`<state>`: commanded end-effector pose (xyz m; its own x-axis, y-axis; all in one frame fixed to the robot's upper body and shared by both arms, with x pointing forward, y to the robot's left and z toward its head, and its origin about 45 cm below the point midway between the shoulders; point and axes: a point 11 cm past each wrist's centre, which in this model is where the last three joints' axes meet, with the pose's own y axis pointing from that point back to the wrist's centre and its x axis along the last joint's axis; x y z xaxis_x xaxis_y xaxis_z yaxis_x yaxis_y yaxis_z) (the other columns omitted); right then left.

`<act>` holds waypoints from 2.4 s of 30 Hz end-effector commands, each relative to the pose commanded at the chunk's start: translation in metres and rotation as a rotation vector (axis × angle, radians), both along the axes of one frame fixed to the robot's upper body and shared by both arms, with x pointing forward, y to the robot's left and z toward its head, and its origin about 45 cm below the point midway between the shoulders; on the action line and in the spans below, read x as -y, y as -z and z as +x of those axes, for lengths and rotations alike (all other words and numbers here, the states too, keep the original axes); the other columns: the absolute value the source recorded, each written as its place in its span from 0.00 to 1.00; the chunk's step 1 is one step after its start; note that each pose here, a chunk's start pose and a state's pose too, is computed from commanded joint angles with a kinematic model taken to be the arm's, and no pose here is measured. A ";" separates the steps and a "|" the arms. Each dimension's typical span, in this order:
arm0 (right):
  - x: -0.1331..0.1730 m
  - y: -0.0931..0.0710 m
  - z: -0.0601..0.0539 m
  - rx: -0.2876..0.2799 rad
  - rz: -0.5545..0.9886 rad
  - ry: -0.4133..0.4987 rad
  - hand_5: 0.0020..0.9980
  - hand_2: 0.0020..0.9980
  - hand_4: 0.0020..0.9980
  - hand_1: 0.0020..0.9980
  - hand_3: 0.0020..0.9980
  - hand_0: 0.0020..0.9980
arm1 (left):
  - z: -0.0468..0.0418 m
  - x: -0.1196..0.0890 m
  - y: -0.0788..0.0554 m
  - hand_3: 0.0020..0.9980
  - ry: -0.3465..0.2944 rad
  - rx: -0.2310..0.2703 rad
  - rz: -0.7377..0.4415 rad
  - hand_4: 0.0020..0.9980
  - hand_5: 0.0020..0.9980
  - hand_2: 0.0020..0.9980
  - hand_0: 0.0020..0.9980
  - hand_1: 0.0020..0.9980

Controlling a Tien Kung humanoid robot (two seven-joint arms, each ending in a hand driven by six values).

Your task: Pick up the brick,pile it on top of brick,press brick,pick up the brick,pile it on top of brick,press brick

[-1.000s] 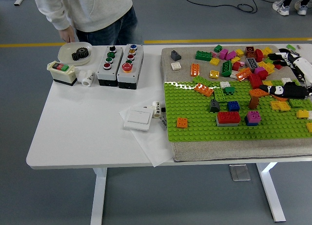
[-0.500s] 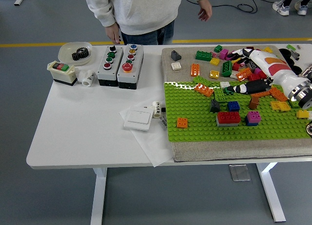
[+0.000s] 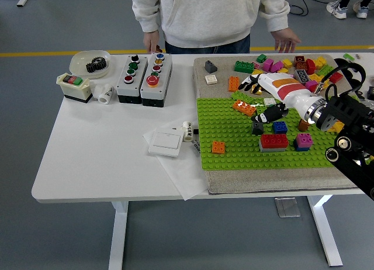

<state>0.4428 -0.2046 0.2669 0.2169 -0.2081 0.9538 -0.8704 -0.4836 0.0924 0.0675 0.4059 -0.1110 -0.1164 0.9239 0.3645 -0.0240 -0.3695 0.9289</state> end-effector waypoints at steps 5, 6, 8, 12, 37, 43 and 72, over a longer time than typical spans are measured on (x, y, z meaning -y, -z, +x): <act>-0.003 0.014 0.006 -0.006 -0.089 0.006 0.03 0.61 0.95 0.54 0.64 0.57 | -0.0005 -0.001 0.000 0.68 0.001 -0.002 0.002 0.77 0.65 0.78 0.76 0.78; -0.003 0.016 0.007 -0.008 -0.104 0.008 0.00 0.59 0.94 0.53 0.63 0.56 | -0.0006 -0.001 0.000 0.68 0.000 -0.002 0.003 0.77 0.65 0.78 0.76 0.78; -0.003 0.024 0.009 -0.022 -0.153 0.007 0.00 0.59 0.94 0.53 0.63 0.56 | -0.0007 -0.002 -0.001 0.68 0.000 -0.002 0.005 0.77 0.65 0.78 0.76 0.78; -0.006 0.031 0.013 -0.025 -0.191 0.013 0.01 0.58 0.95 0.51 0.62 0.54 | -0.0011 -0.003 -0.001 0.68 0.000 -0.004 0.007 0.77 0.65 0.78 0.76 0.78; -0.008 0.050 0.023 -0.105 -0.282 0.090 0.13 0.58 1.00 0.52 0.65 0.54 | 0.0008 -0.005 -0.002 0.68 0.002 -0.002 0.011 0.77 0.64 0.78 0.76 0.78; -0.009 0.053 0.025 -0.123 -0.284 0.100 0.17 0.58 1.00 0.52 0.64 0.53 | 0.0018 -0.005 -0.002 0.68 0.002 0.000 0.012 0.77 0.64 0.78 0.76 0.78; -0.004 0.063 0.031 -0.112 -0.346 0.132 0.12 0.49 0.96 0.45 0.55 0.45 | 0.0048 -0.006 -0.003 0.68 0.002 0.006 0.016 0.77 0.64 0.78 0.76 0.78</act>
<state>0.4733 -0.2006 0.2039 0.3170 0.0886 0.9443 -0.8983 -0.2914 0.3288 0.0723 0.4117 -0.1081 -0.1170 0.9182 0.3785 -0.0304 -0.3842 0.9227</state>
